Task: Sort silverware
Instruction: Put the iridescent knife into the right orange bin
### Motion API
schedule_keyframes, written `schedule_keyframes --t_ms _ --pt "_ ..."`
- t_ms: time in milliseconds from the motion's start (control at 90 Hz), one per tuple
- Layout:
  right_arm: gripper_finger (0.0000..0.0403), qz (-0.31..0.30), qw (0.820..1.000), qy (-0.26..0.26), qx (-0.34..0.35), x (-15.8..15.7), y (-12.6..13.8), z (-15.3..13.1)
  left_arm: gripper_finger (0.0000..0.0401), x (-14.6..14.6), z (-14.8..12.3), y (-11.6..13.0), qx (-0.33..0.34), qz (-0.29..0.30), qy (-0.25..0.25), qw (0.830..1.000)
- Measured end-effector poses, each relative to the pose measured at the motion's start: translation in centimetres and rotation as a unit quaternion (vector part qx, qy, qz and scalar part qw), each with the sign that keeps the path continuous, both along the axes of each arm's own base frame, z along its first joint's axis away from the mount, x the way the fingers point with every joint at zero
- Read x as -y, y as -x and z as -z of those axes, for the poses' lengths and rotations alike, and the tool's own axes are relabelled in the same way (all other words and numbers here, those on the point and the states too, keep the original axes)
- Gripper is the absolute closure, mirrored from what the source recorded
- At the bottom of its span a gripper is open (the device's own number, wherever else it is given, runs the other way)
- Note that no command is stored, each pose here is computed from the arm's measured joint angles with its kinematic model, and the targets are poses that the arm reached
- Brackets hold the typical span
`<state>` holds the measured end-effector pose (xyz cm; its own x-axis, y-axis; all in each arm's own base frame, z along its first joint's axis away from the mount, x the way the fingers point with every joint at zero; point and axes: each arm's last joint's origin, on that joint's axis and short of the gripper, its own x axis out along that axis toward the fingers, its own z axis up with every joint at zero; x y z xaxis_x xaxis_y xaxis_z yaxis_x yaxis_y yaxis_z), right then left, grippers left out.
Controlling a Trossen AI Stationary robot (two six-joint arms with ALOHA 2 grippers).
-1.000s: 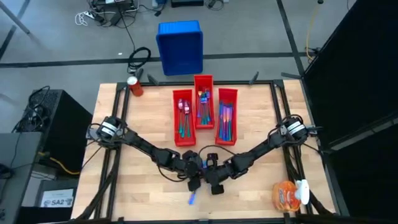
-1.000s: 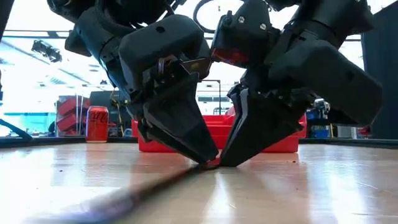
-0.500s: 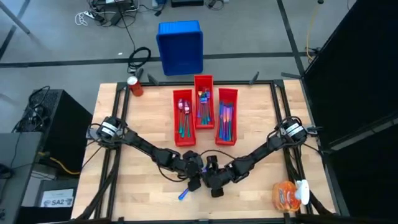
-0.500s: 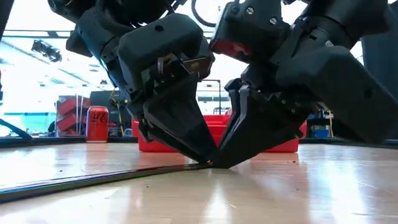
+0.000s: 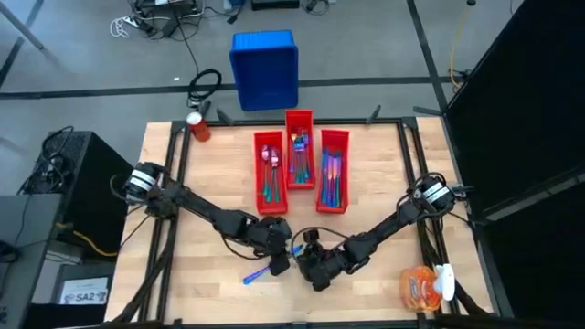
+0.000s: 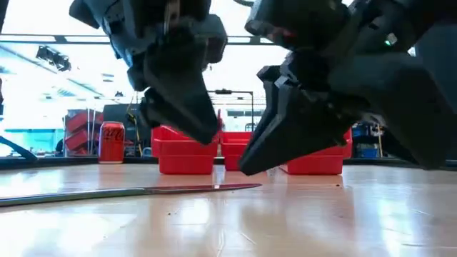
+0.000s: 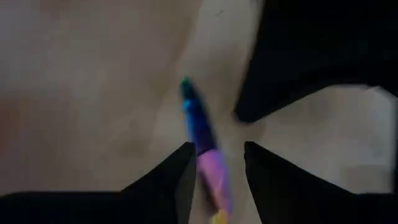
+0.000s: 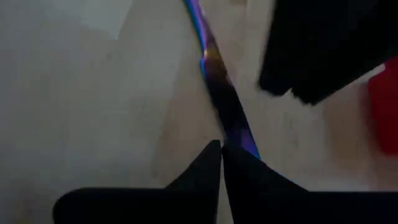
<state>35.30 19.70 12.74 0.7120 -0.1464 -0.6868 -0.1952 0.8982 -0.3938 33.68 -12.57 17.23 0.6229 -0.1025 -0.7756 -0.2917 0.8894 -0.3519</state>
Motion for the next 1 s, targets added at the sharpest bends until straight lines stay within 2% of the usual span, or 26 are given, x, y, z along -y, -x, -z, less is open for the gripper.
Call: schedule_keyframes --t_ms 167,322,478,644,822,1000 --pt "0.0403 -0.047 0.993 0.108 0.013 -2.0 0.8 -0.9 0.0279 -0.1 -0.5 0.5 -0.069 -0.026 -0.002 0.997" --pt "0.0403 -0.064 0.988 0.134 0.035 -3.2 0.6 -2.1 0.0279 0.2 -1.5 -0.2 -0.054 -0.02 0.016 0.998" --pt "0.0403 -0.062 0.99 0.118 0.043 -3.4 0.3 -2.6 0.0279 0.5 -0.4 -0.7 -0.076 -0.009 0.052 0.996" --pt "0.0403 -0.067 0.994 0.075 0.03 -3.3 0.3 -2.4 0.0279 1.2 0.5 -0.5 -0.122 0.014 0.104 0.987" --pt "0.0403 -0.067 0.995 0.074 0.028 -3.3 0.3 -2.4 0.0284 2.4 0.3 0.9 -0.148 0.013 0.086 0.985" --pt "0.0403 -0.06 0.995 0.07 0.025 -3.1 0.3 -2.3 0.0304 3.9 0.9 2.9 -0.197 -0.01 0.027 0.98"
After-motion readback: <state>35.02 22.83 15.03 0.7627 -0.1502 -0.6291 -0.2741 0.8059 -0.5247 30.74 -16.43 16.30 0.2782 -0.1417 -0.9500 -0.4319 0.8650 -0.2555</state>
